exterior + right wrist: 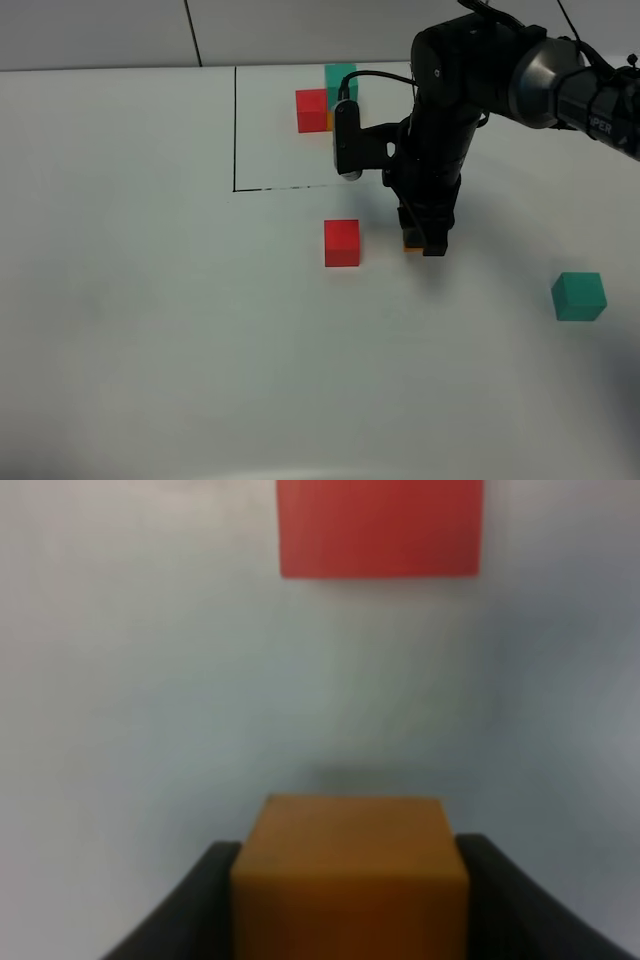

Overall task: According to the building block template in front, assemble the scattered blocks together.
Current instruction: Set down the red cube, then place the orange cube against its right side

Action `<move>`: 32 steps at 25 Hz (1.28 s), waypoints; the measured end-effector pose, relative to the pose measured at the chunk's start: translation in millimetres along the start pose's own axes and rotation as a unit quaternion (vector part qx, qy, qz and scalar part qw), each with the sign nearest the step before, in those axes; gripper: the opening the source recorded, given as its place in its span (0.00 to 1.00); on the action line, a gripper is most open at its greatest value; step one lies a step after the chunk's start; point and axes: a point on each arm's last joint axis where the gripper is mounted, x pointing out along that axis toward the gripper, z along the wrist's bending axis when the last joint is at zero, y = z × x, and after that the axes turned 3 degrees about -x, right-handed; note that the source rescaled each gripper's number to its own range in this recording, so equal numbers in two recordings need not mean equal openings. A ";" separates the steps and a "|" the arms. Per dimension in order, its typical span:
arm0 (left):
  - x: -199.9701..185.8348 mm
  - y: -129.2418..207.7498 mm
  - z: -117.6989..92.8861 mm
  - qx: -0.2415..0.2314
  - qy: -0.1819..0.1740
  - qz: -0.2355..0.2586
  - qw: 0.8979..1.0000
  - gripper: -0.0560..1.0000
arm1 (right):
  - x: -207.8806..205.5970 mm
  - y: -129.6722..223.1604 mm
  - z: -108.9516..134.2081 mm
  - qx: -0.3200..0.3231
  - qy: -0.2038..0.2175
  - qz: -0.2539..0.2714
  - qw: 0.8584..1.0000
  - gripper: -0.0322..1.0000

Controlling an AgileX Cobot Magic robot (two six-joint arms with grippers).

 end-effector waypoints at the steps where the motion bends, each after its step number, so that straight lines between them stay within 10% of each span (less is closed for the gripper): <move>1: 0.0 0.0 0.0 0.000 0.000 0.000 1.000 0.69 | 2.4 -1.0 -0.1 -0.003 -0.006 -0.004 1.000 0.05; 32: 0.0 0.0 0.0 0.000 0.000 0.000 1.000 0.69 | 40.2 -14.8 -14.1 0.016 -0.010 -0.035 0.999 0.04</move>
